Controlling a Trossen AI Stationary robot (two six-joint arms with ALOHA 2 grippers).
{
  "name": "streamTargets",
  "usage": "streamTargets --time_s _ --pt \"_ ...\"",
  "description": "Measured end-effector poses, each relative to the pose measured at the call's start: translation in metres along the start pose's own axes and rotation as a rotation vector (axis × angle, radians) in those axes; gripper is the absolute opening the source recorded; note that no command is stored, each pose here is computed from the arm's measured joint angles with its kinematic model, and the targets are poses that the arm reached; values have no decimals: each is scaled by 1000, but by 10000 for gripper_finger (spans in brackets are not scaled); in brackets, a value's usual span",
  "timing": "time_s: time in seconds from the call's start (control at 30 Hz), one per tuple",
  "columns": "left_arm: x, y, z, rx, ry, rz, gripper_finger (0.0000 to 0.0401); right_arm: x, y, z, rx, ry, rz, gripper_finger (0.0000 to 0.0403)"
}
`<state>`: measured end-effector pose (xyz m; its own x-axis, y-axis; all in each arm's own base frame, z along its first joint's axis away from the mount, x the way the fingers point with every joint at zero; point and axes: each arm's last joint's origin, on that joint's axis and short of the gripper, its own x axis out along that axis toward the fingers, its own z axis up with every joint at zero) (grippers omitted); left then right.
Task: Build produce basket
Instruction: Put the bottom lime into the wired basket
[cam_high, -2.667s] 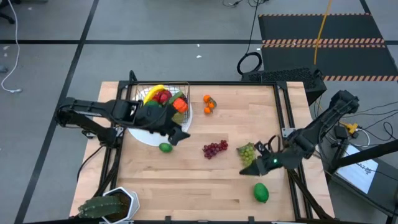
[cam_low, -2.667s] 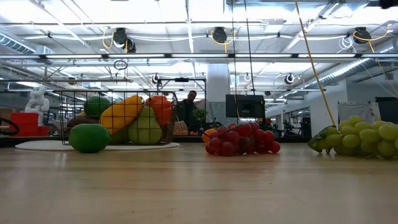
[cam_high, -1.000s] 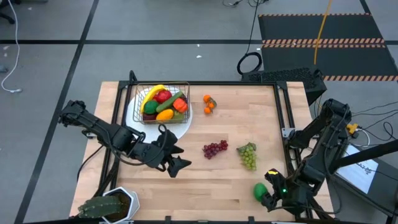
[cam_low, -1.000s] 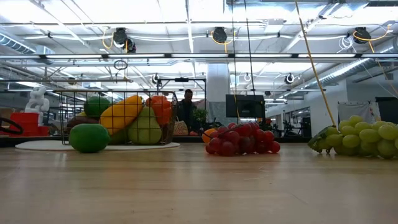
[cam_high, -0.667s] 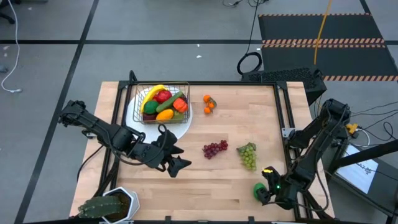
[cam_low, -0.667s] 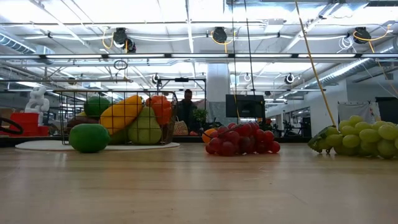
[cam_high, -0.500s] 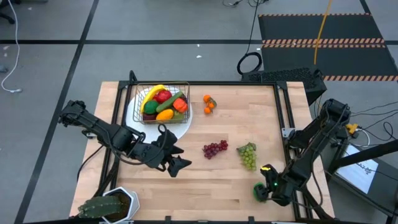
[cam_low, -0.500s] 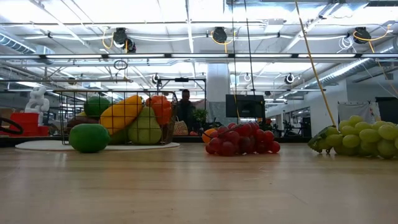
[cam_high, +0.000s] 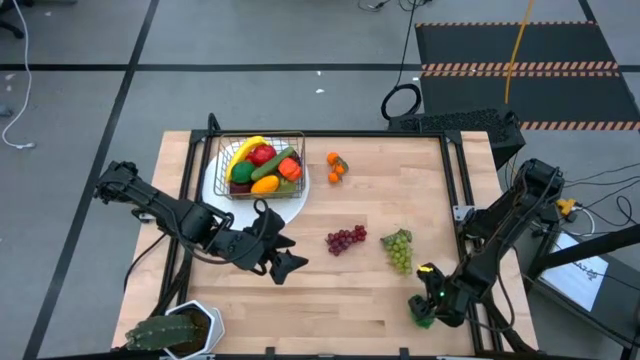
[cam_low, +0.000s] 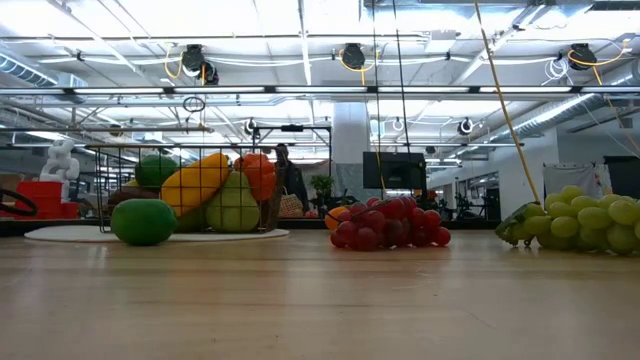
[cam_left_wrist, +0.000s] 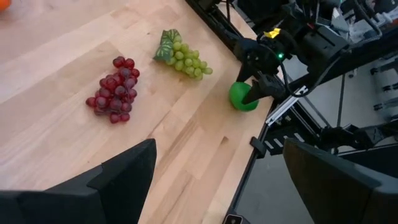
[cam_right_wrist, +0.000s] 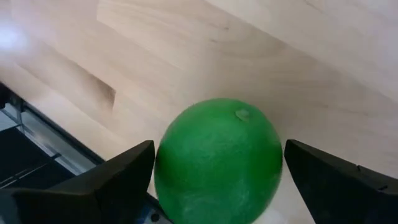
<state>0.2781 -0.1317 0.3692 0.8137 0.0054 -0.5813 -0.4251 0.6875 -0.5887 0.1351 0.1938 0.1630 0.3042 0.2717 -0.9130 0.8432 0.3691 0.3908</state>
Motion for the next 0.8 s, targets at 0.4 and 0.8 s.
streamTargets --time_s 0.4,0.8 --pt "1 2 3 46 -8 10 351 2 9 -2 15 45 123 286" --pt "7 10 18 123 -39 44 351 -34 57 30 31 -182 642 292"
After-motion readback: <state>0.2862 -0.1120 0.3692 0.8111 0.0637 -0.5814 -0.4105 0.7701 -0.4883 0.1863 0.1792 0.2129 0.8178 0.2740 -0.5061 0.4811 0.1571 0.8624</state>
